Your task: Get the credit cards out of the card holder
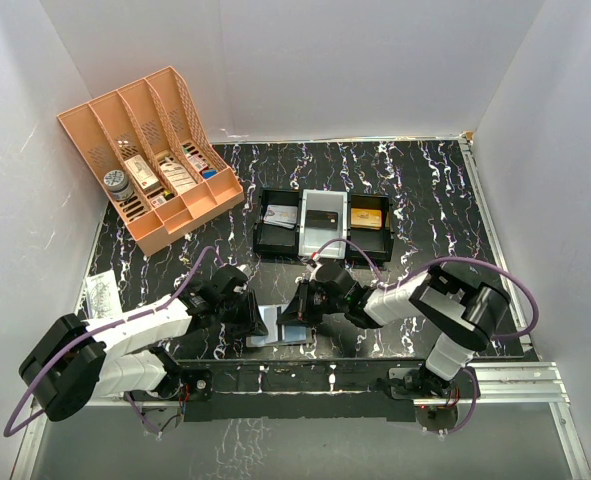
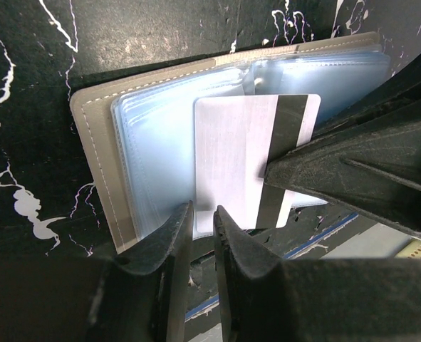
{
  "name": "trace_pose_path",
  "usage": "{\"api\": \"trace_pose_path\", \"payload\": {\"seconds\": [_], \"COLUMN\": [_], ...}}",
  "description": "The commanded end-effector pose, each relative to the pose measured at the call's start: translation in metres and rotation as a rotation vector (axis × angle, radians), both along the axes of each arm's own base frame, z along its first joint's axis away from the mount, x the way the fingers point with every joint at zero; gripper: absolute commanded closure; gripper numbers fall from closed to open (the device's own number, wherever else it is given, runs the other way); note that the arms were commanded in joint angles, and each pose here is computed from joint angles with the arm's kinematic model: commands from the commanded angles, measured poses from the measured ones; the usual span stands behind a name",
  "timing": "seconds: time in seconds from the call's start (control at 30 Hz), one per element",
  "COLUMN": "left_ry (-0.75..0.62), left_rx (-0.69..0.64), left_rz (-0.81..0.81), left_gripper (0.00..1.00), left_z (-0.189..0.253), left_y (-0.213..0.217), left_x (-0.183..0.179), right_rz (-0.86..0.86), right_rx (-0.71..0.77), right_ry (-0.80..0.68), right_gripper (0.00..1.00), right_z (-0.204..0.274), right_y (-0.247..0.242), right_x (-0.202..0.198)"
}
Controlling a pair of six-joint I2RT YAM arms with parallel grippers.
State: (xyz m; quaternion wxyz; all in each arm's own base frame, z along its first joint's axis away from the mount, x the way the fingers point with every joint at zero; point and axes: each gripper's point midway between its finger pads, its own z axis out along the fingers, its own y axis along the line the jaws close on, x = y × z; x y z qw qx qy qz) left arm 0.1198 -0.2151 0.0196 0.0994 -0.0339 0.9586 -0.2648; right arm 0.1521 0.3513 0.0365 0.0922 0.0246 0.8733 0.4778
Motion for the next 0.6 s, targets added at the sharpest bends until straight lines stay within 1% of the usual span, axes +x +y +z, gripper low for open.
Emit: {"api": "trace_pose_path", "payload": {"seconds": [0.0,0.17,0.4,0.57], "left_ry": [0.03,0.024,0.021,0.021], "left_rx": [0.111,0.104,0.142,0.14], "left_rz": [0.003,-0.006,0.002,0.013], "left_gripper": [0.82,0.82,0.81,0.81], "left_z": [-0.016,-0.014,-0.017,-0.017], "left_y": [0.022,0.022,0.029,0.03], "left_x": [-0.01,-0.011,-0.01,-0.011], "right_rz": [-0.009,0.009,0.012,-0.007], "right_rx": [0.001,-0.036,-0.026,-0.042], "right_ry": [-0.072,-0.088,-0.104,-0.133], "right_gripper": [1.0,1.0,1.0,1.0], "right_z": [0.014,0.015,0.025,0.032], "right_y": [0.004,0.0,-0.007,-0.013], "right_x": [0.01,0.009,0.005,0.008]}}
